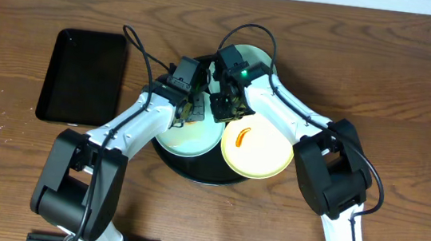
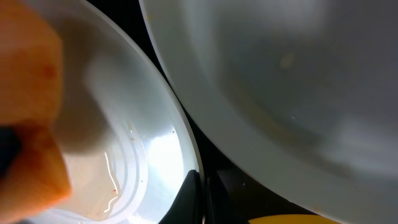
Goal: Clean dirty plates on tray and stack at the side
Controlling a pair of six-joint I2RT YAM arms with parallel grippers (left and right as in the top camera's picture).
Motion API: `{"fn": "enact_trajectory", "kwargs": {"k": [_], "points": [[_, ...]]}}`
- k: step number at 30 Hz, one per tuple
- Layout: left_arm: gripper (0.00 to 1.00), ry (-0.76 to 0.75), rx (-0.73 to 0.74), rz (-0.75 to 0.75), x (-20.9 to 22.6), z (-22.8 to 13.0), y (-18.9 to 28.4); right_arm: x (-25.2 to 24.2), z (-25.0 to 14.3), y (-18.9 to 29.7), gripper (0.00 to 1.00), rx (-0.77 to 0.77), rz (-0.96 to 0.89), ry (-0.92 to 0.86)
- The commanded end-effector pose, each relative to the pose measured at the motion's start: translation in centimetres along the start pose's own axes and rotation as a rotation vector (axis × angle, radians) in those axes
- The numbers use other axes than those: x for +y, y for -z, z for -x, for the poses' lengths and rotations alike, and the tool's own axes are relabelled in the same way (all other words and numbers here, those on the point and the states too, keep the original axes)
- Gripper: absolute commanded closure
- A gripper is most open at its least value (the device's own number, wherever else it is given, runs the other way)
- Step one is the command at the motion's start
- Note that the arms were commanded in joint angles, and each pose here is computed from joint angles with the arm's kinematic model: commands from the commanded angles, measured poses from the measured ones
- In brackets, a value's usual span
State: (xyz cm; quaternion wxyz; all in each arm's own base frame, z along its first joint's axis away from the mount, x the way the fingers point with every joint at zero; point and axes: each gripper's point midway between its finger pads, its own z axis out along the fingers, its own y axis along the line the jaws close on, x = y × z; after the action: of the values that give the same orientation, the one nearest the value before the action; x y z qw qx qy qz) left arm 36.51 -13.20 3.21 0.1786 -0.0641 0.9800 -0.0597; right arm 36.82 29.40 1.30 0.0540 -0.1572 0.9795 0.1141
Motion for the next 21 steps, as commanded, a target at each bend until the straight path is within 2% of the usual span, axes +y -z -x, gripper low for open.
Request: {"fn": "enact_trajectory", "kwargs": {"k": [1, 10, 17, 21], "points": [[0.92, 0.016, 0.027, -0.048, -0.7, -0.7, 0.1, -1.4, 0.0, -0.7, 0.99, 0.004, -0.053, -0.014], [0.92, 0.016, 0.053, -0.007, 0.0, -1.3, -2.1, -1.4, -0.1, -0.7, 0.99, 0.005, -0.052, -0.013], [0.92, 0.006, 0.002, 0.169, 3.2, -0.7, -2.4, -1.4, -0.2, -0.7, 0.99, 0.009, -0.054, -0.014], [0.92, -0.026, -0.036, 0.345, 6.2, -0.3, -1.6, -1.4, -0.1, -0.7, 0.99, 0.009, -0.054, -0.015]]}}
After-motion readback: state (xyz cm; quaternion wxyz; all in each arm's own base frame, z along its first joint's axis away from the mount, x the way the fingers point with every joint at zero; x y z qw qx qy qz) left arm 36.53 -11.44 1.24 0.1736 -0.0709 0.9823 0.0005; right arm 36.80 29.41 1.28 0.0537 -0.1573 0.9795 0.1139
